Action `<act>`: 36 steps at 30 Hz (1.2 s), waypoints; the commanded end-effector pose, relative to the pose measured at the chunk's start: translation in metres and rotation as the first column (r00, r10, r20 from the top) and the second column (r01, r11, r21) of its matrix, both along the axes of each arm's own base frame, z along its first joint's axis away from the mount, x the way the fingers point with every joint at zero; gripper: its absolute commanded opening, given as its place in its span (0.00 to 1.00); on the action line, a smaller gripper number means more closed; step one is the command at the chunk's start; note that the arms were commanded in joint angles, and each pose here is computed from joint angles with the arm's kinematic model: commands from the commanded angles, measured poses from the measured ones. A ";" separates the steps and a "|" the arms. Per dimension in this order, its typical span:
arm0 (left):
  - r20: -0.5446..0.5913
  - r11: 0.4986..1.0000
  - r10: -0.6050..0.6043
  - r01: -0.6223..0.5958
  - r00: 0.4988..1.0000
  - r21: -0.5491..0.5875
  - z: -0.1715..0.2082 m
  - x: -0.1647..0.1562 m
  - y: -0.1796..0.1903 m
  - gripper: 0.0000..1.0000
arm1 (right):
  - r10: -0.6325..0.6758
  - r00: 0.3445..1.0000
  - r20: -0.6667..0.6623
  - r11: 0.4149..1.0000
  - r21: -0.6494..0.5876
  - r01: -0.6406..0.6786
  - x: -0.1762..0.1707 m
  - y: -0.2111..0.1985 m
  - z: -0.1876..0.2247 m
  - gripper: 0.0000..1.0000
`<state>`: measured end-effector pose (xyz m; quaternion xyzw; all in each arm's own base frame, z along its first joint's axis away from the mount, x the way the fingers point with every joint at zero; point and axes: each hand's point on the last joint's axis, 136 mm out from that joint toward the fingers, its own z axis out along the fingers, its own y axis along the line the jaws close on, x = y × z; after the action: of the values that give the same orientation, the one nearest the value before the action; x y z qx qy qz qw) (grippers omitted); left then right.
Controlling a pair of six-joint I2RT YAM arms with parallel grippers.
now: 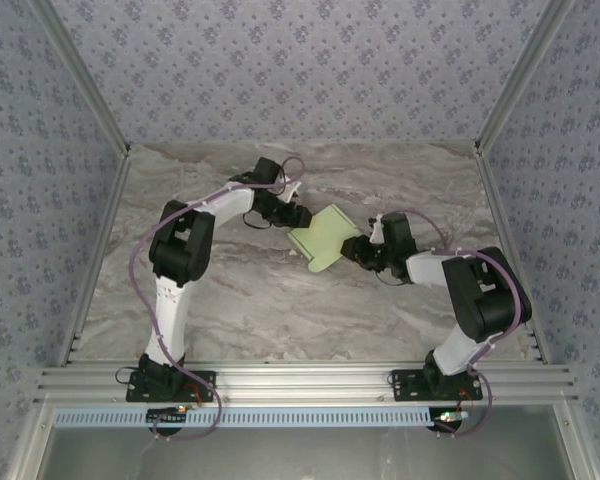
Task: Fold the paper box
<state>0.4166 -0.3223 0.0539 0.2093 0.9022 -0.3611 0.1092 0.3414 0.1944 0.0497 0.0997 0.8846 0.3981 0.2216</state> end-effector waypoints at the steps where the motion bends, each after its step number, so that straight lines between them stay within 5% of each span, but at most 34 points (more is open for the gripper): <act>1: -0.027 0.999 -0.005 0.004 1.000 -0.038 0.000 -0.005 -0.003 0.51 | -0.043 0.998 0.043 0.998 0.057 0.040 0.009 0.003 0.010 0.30; 10: -0.054 0.998 -0.007 0.003 0.999 -0.063 -0.005 -0.013 -0.004 0.48 | -0.093 0.989 0.118 0.989 0.122 0.079 0.018 0.002 0.035 0.14; 26: -0.076 0.988 -0.073 0.062 0.994 -0.139 0.001 -0.033 -0.025 0.47 | -0.152 0.966 0.210 0.982 0.141 0.124 0.011 -0.006 0.090 0.05; 36: -0.080 0.996 -0.055 0.049 0.995 -0.070 -0.012 -0.033 -0.021 0.46 | -0.180 0.977 0.115 0.983 0.045 0.176 0.000 -0.021 0.046 0.04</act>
<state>0.4016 -0.3449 0.0603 0.2151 0.8729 -0.4257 0.1032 0.3419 0.1792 0.1114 0.1568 0.8406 0.4192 0.3051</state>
